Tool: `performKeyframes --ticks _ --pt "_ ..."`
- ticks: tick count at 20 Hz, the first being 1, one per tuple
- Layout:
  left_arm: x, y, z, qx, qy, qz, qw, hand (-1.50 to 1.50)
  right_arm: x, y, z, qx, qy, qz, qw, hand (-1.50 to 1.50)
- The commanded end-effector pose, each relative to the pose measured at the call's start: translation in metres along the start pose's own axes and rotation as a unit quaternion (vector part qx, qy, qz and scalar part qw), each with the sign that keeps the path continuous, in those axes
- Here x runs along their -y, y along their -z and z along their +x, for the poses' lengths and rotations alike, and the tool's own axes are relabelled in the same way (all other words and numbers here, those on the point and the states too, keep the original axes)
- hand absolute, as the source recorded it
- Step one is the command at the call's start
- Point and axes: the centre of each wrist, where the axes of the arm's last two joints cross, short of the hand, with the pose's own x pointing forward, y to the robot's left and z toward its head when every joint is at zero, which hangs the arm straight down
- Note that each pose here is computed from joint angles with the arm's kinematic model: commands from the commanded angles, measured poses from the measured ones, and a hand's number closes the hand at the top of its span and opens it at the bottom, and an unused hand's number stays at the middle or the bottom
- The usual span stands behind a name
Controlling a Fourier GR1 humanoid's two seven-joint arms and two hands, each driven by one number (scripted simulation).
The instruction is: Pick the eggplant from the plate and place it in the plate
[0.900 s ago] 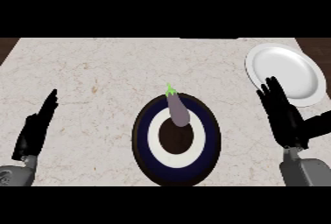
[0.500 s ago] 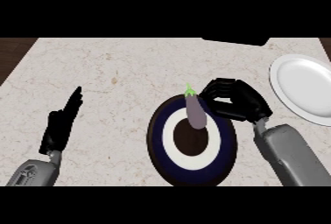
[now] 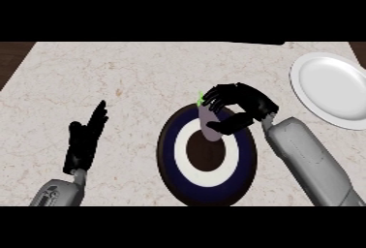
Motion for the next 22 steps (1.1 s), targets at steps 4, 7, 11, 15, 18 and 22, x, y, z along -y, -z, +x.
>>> performKeyframes --ticks 4,7,11,15,18,22 --pt "0.005 0.001 0.002 -0.013 -0.015 0.01 0.9998 0.0 0.01 0.035 0.038 -0.01 -0.082 0.169 0.982 -1.5" --pt "0.005 -0.004 0.002 -0.005 -0.007 0.008 0.9999 0.0 0.029 0.03 0.052 -0.036 -0.184 0.194 0.963 -1.5" --pt "0.015 -0.005 0.001 -0.014 -0.008 0.002 0.9999 0.0 0.005 0.052 0.089 -0.048 -0.293 0.215 0.931 -1.5" --pt "0.004 -0.01 0.009 -0.014 -0.014 0.005 0.9998 0.0 0.008 0.067 0.103 -0.087 -0.329 0.263 0.903 -1.5" --pt "0.002 0.003 0.015 0.001 -0.009 0.007 0.9999 0.0 0.013 0.072 0.124 -0.14 -0.356 0.319 0.867 -1.5" --pt "0.003 -0.009 0.015 -0.004 -0.006 0.008 0.9999 0.0 -0.012 0.092 0.114 -0.174 -0.361 0.358 0.843 -1.5"
